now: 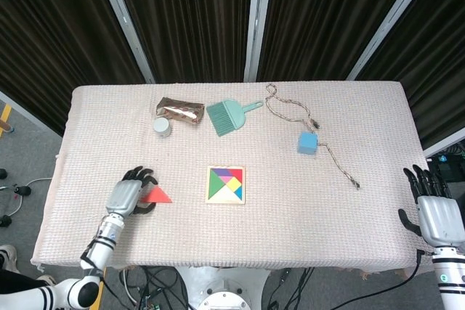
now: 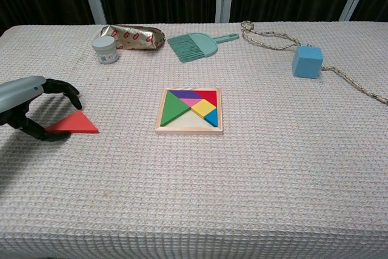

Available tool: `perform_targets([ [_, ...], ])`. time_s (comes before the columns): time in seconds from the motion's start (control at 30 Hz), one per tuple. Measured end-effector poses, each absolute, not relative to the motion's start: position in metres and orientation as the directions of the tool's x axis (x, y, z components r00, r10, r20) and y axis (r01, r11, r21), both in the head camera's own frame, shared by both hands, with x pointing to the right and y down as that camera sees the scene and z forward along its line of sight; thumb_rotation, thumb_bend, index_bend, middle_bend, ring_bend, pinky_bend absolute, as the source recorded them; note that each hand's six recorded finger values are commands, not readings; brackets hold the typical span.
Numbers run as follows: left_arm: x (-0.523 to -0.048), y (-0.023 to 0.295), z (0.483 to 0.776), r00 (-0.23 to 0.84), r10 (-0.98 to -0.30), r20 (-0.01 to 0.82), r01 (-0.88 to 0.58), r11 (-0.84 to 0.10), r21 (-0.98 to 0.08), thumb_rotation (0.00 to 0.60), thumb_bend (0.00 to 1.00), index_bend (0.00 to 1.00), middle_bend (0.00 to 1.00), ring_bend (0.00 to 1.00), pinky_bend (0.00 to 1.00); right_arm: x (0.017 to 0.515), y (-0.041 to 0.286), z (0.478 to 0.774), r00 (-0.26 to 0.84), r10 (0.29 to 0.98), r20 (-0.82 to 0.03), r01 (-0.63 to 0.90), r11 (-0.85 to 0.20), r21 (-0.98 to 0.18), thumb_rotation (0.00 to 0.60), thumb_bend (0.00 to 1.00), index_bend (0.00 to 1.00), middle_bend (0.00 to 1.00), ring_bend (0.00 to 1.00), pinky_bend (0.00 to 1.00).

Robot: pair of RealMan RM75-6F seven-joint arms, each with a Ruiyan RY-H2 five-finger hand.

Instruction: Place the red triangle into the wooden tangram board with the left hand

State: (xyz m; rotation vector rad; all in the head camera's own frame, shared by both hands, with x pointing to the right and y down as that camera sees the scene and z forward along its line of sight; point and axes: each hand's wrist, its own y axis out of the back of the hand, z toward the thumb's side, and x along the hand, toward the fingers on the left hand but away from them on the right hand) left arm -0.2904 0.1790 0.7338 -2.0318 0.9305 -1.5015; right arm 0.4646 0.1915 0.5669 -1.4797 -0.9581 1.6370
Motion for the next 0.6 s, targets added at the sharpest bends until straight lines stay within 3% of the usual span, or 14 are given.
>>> perform_targets([
  [0.6, -0.2875, 0.1773, 0.7280, 0.192, -0.745, 0.639, -0.265, -0.666, -0.697, 0.600, 0.26, 0.38, 0.14, 0.01, 0.11, 0.4653, 0.1911, 0.5680, -0.089, 0.880, -0.466, -0.030, -0.470, -0.882, 0.600, 0.26, 0.00, 0.00, 0.00, 0.00],
])
